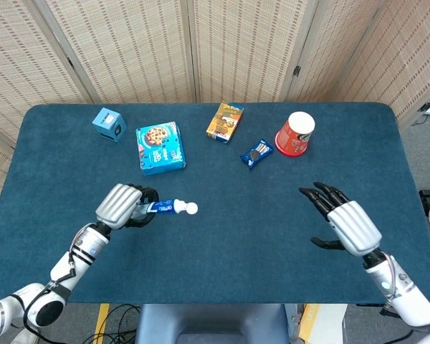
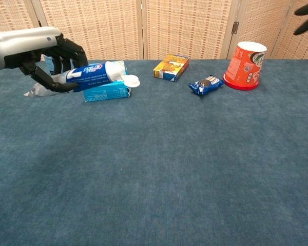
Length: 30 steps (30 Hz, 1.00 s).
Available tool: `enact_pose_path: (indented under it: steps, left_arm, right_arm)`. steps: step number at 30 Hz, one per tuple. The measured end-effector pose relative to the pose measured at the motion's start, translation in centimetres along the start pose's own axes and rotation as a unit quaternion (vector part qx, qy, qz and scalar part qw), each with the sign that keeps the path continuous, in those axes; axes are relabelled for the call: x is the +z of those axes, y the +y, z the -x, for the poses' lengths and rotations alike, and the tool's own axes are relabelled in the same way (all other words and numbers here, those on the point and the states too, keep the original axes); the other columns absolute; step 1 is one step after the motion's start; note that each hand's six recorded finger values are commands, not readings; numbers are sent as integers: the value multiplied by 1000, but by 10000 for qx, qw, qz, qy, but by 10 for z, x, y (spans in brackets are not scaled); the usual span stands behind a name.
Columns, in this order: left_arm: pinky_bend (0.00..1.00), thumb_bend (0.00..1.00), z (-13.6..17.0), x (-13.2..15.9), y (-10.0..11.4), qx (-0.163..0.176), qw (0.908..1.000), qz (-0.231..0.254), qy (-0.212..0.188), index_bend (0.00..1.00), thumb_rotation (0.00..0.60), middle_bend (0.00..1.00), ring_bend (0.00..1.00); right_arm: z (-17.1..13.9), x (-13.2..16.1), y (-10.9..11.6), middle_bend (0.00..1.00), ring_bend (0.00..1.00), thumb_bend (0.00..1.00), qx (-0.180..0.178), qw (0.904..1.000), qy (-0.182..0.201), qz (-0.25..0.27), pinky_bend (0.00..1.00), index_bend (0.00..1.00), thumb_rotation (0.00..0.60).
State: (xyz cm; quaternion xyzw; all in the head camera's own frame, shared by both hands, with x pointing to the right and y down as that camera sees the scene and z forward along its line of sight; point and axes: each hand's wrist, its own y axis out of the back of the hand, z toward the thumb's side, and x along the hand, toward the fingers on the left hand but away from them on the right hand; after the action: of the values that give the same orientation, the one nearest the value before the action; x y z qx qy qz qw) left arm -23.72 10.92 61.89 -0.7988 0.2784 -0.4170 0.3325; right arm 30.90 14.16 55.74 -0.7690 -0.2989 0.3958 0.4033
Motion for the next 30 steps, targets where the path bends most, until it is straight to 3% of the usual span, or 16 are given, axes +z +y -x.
enact_pose_path:
  steps: [7,16,30]
  left_arm:
    - [539,417,-5,40,13,-54,9991,145,-388,714,600,712,558]
    - [539,416,-18,82,20,-104,9965,381,-738,714,600,712,558]
    - [539,416,-36,113,13,-283,9923,791,-915,715,600,713,558]
  right_arm:
    - [42,35,-4,1,0,50,-164,9982,531,206,97,0,600]
    - [76,72,-6,0,0,38,-363,9938,1020,241,3,0,600]
    - [99,101,-8,0,0,7,-543,9898,1285,301,0,0,600]
